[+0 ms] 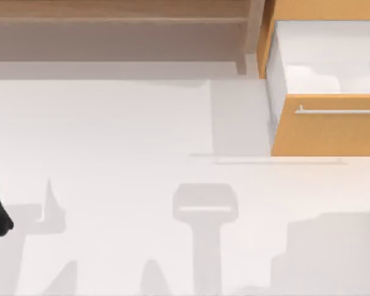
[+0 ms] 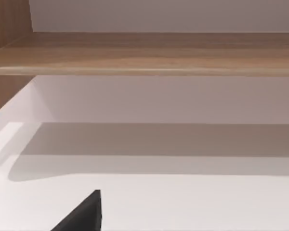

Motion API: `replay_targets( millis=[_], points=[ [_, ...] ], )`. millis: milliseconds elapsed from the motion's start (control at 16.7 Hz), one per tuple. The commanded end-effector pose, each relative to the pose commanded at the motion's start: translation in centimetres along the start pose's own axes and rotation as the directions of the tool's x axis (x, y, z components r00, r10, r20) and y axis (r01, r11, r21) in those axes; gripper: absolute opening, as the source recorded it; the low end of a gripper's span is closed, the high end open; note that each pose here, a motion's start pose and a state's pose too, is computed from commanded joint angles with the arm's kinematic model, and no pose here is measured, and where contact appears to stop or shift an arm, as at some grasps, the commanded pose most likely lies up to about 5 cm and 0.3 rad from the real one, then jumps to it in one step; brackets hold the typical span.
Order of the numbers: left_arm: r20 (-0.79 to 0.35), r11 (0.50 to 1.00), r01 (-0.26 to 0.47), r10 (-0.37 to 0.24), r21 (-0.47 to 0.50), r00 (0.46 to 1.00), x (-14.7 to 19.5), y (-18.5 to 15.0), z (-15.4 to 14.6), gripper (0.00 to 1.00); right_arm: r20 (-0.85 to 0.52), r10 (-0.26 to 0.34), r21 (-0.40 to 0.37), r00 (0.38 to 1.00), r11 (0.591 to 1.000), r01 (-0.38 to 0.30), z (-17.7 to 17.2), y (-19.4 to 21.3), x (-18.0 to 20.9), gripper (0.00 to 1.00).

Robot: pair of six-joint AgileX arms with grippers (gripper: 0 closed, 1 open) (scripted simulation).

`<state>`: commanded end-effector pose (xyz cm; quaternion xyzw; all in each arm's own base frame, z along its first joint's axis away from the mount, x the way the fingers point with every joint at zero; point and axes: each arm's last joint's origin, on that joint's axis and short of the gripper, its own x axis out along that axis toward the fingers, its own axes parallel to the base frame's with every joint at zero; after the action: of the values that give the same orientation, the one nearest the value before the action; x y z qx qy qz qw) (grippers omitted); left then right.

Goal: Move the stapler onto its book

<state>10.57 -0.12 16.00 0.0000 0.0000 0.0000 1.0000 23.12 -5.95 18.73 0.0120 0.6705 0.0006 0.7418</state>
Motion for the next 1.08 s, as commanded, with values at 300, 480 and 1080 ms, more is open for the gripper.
replay_targets(
  millis=[300,480,1080],
  points=[
    [0.000,1.000,0.000,0.000,0.000,1.000,0.0,0.0,0.0,1.00,0.001,0.001,-0.002,1.000,1.000,-0.001,0.0,0.1,0.9,0.00],
    [0.000,1.000,0.000,0.000,0.000,1.000,0.0,0.0,0.0,1.00,0.004,-0.001,-0.001,1.000,1.000,0.001,0.0,0.0,2.6,0.00],
    [0.000,1.000,0.000,0.000,0.000,1.000,0.0,0.0,0.0,1.00,0.000,0.000,0.000,1.000,1.000,0.000,-0.1,0.0,3.0,0.38]
  ],
)
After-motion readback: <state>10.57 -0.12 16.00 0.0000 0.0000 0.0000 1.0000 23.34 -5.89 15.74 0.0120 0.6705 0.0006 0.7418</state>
